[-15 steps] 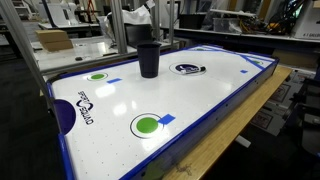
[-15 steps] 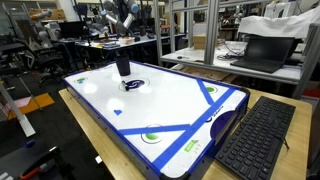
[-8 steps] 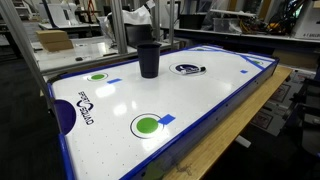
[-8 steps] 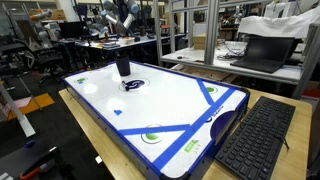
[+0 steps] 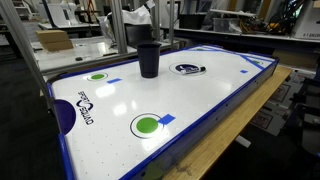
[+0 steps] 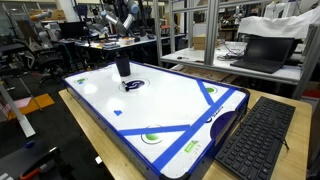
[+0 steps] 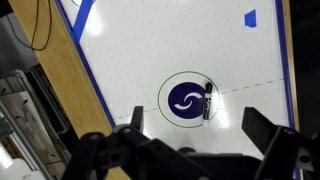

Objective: Put the marker into the cup

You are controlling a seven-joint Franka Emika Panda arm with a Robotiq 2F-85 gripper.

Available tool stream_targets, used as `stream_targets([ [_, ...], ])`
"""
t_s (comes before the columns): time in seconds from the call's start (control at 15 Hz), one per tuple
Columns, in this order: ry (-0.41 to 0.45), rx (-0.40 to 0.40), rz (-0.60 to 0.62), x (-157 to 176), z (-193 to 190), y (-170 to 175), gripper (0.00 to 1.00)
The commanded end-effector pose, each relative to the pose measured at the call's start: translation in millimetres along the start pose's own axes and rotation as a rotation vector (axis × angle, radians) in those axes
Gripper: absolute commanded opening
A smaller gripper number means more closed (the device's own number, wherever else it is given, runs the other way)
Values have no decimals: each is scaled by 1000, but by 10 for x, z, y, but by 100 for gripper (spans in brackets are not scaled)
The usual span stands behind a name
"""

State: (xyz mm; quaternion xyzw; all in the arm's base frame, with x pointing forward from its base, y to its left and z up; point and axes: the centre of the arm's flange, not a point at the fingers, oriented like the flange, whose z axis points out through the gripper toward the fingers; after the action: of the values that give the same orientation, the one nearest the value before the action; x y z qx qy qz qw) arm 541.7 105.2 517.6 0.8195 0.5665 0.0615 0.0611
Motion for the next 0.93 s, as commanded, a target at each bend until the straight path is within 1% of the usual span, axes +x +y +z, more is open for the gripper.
stream_targets([
  [0.0, 0, 0, -1, 1, 0, 0, 100],
  [0.27, 1, -1, -2, 1, -1, 1, 100],
  [0.4, -1, 21, -16, 126, 115, 16, 100],
  [0.53, 14, 49, -44, 340, 348, -10, 100],
  [0.73, 69, 78, -76, 627, 729, -99, 100],
  [0.87, 51, 113, -71, 754, 991, -152, 100],
])
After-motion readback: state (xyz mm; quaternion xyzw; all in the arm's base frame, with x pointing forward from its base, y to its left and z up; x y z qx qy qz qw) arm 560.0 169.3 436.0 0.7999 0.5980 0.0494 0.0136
